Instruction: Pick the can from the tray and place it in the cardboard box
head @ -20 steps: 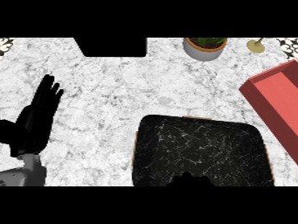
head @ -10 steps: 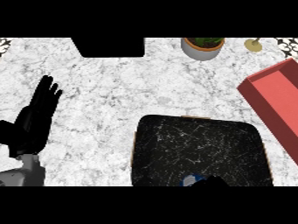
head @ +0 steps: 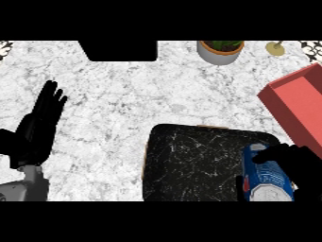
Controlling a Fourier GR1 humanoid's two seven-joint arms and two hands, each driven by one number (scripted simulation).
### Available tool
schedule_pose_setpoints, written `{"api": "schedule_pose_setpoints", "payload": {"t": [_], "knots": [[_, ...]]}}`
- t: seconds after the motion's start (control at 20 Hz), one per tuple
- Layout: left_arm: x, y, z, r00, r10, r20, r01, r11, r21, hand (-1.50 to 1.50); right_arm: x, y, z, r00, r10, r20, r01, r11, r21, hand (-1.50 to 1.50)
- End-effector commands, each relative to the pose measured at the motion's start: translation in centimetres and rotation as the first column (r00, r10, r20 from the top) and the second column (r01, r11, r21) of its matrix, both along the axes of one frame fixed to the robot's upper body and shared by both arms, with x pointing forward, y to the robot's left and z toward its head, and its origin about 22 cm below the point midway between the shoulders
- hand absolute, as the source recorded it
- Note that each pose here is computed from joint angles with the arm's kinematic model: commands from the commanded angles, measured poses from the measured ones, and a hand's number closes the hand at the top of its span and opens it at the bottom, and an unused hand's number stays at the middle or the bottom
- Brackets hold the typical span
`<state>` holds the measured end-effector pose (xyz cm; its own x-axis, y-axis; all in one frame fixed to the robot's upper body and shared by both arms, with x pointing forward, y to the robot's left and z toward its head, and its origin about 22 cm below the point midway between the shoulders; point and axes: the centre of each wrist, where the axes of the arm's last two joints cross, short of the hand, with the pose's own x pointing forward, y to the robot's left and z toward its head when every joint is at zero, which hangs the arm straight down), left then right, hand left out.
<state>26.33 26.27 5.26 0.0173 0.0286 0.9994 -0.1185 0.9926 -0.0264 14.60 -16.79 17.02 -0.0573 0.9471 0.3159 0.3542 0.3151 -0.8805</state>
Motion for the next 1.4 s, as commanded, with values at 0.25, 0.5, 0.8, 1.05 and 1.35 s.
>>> {"api": "schedule_pose_setpoints", "payload": {"t": [0.25, 0.5, 0.8, 1.05, 1.35], "knots": [[0.3, 0.0, 0.4, 1.0, 0.001, -0.008, -0.001, 1.0, -0.014, 0.0, 3.1, -7.0, 3.2, 0.998, -0.057, 0.009, 0.056, 0.989, 0.134, 1.5], [-0.8, 0.5, -0.7, 1.0, -0.02, -0.005, 0.02, 1.0, 0.001, 0.0, 8.0, -12.3, 1.9, 0.993, -0.118, 0.011, 0.117, 0.992, 0.041, 1.5], [-0.1, -0.2, 0.4, 1.0, -0.007, -0.014, 0.007, 1.0, -0.02, 0.0, 11.7, -17.7, -0.8, 0.987, -0.16, -0.028, 0.159, 0.986, -0.042, 1.5], [-0.2, -0.5, 0.6, 0.999, -0.03, -0.012, 0.029, 1.0, -0.006, 0.0, 13.2, -20.9, -4.5, 0.963, -0.193, -0.189, 0.148, 0.962, -0.232, 1.5], [0.1, -1.1, -0.1, 1.0, -0.028, -0.013, 0.028, 1.0, -0.006, 0.0, 15.8, -23.0, -7.1, 0.828, -0.268, -0.493, 0.145, 0.951, -0.274, -1.5]]}}
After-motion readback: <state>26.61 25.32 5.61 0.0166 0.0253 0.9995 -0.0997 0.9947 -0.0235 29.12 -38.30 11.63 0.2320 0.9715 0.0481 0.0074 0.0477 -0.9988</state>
